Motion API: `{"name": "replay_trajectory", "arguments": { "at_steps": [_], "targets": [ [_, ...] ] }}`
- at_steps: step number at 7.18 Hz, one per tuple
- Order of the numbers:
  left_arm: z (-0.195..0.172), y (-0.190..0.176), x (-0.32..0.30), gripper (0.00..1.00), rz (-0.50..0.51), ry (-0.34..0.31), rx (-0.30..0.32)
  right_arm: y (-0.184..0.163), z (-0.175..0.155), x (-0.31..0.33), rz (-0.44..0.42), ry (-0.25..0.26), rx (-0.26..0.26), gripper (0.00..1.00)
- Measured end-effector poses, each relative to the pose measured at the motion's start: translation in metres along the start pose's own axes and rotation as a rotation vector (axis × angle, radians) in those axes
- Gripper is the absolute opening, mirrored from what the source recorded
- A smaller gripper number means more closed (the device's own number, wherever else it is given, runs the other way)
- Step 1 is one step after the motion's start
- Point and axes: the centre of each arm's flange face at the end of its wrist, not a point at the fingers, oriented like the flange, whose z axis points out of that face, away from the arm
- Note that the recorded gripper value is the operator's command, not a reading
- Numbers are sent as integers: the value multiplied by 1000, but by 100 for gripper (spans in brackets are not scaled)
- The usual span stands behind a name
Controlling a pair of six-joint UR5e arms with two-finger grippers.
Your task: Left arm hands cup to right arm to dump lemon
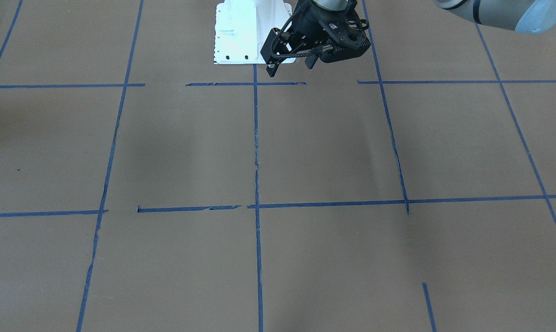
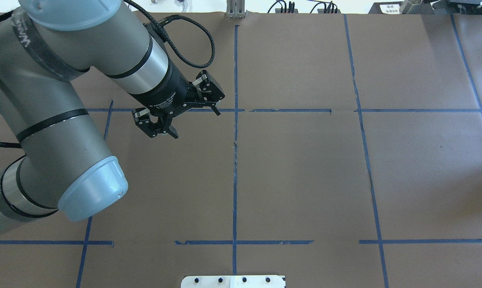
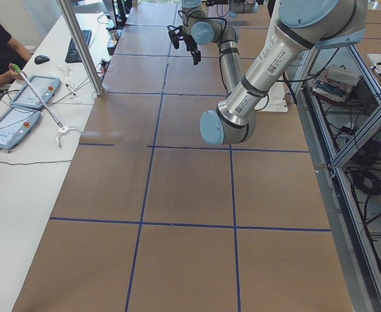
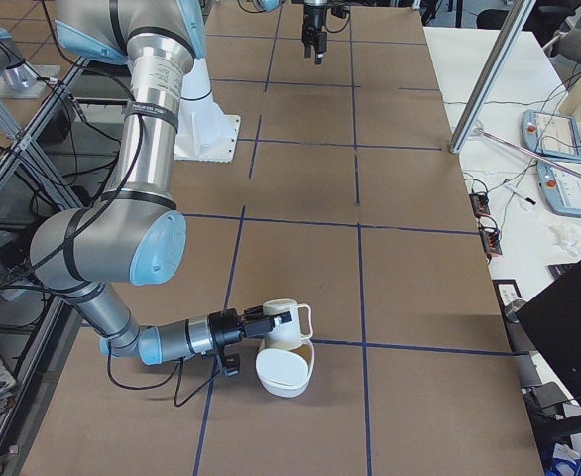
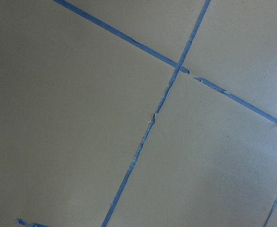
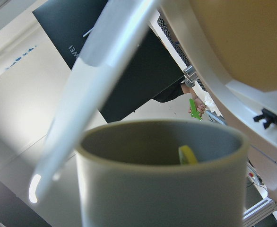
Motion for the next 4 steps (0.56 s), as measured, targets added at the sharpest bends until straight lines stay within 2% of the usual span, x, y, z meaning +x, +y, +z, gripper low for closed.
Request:
{"name": "replay_trajectory", "arguments": {
  "at_steps": [4],
  "targets": [
    [-3,0,3,100,2,7,20,2,0,1,120,-32,-9,12]
  ]
}}
